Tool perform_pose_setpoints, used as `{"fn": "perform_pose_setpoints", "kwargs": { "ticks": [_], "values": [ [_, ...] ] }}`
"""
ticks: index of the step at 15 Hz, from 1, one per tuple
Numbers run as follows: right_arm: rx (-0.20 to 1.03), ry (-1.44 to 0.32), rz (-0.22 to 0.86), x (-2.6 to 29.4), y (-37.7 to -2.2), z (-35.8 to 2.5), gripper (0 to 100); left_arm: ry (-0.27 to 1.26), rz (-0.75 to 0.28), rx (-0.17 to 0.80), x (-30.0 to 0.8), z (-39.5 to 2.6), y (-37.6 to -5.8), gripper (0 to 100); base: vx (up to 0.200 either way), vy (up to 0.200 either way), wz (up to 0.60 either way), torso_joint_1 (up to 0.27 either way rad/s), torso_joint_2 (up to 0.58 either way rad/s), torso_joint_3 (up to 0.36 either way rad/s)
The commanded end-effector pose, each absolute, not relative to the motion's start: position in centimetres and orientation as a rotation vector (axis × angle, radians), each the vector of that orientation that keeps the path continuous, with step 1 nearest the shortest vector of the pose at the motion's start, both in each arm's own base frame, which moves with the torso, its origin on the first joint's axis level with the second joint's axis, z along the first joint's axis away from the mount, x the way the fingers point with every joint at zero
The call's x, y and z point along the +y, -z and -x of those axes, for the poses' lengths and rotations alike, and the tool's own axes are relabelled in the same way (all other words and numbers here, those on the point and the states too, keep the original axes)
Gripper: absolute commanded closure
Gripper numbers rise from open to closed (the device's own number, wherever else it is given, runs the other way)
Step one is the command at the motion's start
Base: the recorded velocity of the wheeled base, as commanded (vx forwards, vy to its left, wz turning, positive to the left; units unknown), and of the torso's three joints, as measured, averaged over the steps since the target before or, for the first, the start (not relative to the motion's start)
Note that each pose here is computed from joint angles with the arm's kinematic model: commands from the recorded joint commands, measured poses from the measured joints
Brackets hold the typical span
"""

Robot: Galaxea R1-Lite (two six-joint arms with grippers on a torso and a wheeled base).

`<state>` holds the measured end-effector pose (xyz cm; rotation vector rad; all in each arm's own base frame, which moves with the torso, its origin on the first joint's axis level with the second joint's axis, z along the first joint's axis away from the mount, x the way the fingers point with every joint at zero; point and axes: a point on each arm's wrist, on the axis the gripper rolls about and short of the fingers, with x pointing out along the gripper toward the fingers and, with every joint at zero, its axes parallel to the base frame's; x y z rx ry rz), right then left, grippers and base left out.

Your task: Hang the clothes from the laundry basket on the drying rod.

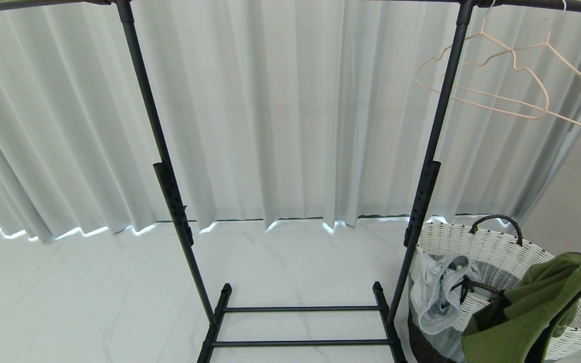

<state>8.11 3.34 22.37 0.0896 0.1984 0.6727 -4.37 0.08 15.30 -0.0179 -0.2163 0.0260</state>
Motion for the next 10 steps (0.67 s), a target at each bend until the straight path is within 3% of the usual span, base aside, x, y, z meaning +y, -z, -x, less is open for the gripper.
{"fn": "perform_pose_setpoints", "kwargs": {
  "ticks": [1,5,7,10],
  "values": [
    [0.186,-0.717,-0.090,3.9,-23.4,-8.6,100,0.094,0.017,-0.158,-0.2,2.7,-19.4,0,0.000,0.000,0.00,0.000,0.00,0.000],
    [0.155,-0.737,-0.097,4.6,-25.7,-10.0,100,0.381,0.016,-0.022,-0.8,-1.8,-23.5,0,0.000,0.000,0.00,0.000,0.00,0.000],
    [0.154,-0.741,-0.098,4.8,-26.1,-10.5,100,0.453,0.031,0.057,-1.0,-4.5,-24.5,0,0.000,0.000,0.00,0.000,0.00,0.000],
    [0.159,-0.771,-0.135,6.0,-28.0,-12.4,100,0.542,0.044,0.236,-3.2,-12.8,-26.5,0,0.000,0.000,0.00,0.000,0.00,0.000]
  ]
}}
